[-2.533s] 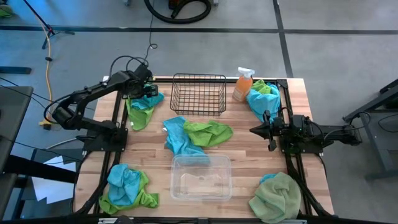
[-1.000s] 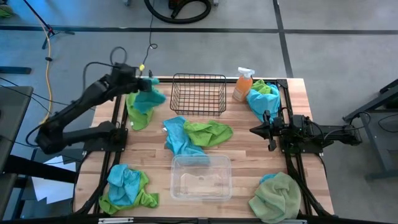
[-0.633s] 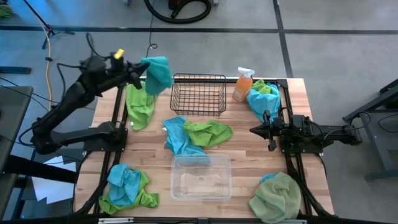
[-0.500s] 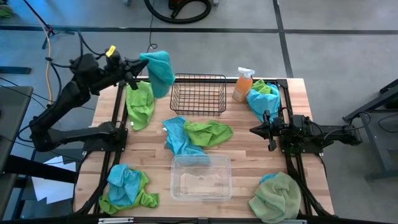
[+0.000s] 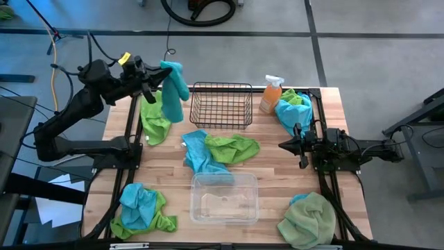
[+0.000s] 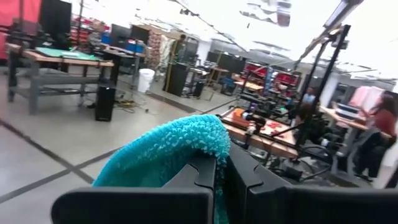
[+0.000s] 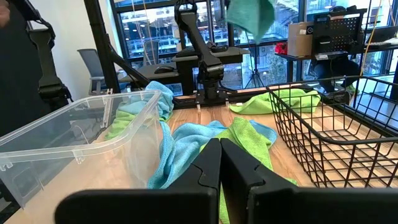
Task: Sort microfiber towel by color & place in baskets
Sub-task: Put the top left blue towel into the transparent bin
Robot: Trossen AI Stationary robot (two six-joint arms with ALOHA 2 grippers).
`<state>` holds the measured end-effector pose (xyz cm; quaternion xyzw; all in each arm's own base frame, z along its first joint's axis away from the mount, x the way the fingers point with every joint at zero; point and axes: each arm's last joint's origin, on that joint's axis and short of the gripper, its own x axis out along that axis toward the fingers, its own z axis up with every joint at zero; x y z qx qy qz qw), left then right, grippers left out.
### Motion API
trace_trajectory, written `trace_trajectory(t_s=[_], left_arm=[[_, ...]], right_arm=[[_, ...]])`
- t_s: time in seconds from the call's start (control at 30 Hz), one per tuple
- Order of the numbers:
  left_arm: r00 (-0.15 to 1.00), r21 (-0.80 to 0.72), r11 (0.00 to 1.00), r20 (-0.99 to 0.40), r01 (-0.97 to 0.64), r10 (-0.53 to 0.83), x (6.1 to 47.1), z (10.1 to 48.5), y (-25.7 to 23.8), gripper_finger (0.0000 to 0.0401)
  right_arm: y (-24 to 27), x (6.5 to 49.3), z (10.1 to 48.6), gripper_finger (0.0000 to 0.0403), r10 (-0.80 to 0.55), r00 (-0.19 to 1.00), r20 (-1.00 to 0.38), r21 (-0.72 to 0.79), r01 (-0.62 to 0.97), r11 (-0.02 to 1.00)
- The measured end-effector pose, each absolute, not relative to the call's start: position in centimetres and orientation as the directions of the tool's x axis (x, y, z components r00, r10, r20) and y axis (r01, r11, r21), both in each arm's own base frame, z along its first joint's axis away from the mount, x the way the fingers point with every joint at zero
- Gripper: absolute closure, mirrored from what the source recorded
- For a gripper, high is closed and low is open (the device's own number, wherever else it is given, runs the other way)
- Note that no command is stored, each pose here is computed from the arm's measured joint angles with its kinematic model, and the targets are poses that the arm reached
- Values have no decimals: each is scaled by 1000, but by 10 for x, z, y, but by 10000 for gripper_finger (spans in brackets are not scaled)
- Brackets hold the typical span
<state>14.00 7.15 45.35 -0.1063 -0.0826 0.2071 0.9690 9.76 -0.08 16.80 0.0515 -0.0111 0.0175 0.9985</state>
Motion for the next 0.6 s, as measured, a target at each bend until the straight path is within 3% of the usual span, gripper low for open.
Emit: trace_trajectory(t_s=[0.1, 0.23, 0.4, 0.6], left_arm=[[923, -224, 914, 110, -339, 369, 148, 452, 70, 401], [981, -174, 977, 129, -123, 147, 154, 454, 64, 401], [992, -151, 985, 113, 79, -62, 161, 452, 51, 401], [979, -85, 980, 111, 180, -170, 165, 452, 37, 401]], right_arm=[[-1, 98, 168, 402, 34, 999, 24, 102, -36, 994], [-1, 98, 168, 402, 34, 999, 24, 102, -36, 994], [-1, 98, 168, 402, 34, 999, 24, 103, -36, 994], [-1, 98, 168, 402, 34, 999, 24, 103, -36, 994]])
